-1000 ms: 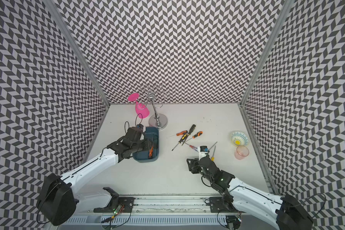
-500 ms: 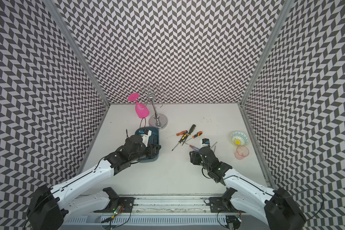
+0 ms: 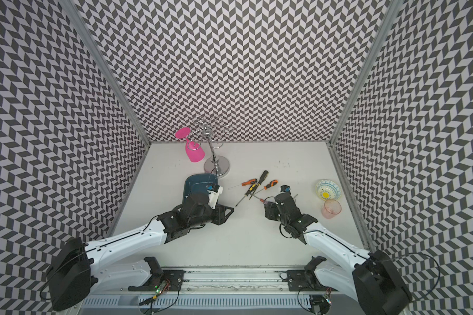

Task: Put the screwdriver on the desktop into the storage box
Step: Pick up the screwdriver from the center of the board.

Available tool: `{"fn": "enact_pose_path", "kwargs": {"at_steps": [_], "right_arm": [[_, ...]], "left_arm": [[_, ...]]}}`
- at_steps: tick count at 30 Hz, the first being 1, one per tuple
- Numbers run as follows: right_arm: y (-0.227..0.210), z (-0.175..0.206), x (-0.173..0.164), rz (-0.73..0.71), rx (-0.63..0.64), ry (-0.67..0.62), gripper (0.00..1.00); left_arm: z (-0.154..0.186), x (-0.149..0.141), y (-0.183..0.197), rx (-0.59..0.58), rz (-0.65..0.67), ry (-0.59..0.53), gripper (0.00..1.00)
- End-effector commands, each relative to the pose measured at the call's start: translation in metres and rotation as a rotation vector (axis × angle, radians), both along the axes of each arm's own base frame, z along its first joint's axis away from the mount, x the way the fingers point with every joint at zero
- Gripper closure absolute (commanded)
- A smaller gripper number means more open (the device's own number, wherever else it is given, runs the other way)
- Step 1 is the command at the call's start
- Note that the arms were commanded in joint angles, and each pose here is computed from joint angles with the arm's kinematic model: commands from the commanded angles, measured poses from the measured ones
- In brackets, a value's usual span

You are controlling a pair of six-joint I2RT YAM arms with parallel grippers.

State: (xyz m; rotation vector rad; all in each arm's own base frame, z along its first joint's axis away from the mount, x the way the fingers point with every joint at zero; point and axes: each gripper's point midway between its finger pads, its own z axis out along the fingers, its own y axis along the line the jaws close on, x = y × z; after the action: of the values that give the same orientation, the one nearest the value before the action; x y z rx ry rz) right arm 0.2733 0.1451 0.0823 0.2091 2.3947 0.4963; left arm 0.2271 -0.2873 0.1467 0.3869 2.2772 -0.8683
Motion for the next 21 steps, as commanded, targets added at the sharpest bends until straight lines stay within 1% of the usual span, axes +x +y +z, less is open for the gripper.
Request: {"fn": "enact_pose_path", "kwargs": {"at_steps": [1, 5, 9, 15, 17, 21], "right_arm": [[-0.007, 0.004, 0.009, -0.034, -0.023, 0.002, 0.41], [-0.020, -0.005, 0.014, -0.084, -0.075, 0.053, 0.41], [-0.026, -0.018, 0.015, -0.101, -0.113, 0.126, 0.42], [-0.032, -0.043, 0.013, -0.115, -0.188, 0.258, 0.49], [-0.032, -0.049, 0.012, -0.116, -0.196, 0.278, 0.51], [-0.033, -0.057, 0.009, -0.127, -0.193, 0.296, 0.51]], "left_arm": [[0.008, 0.001, -0.013, -0.017, -0.016, -0.036, 0.53], [0.003, -0.002, -0.020, 0.001, -0.027, -0.032, 0.53], [0.002, -0.003, -0.024, 0.006, -0.031, -0.034, 0.53], [0.000, -0.005, -0.025, 0.012, -0.028, -0.032, 0.53], [0.000, -0.005, -0.024, 0.013, -0.025, -0.033, 0.53], [0.000, -0.005, -0.022, 0.013, -0.018, -0.033, 0.53]]}}
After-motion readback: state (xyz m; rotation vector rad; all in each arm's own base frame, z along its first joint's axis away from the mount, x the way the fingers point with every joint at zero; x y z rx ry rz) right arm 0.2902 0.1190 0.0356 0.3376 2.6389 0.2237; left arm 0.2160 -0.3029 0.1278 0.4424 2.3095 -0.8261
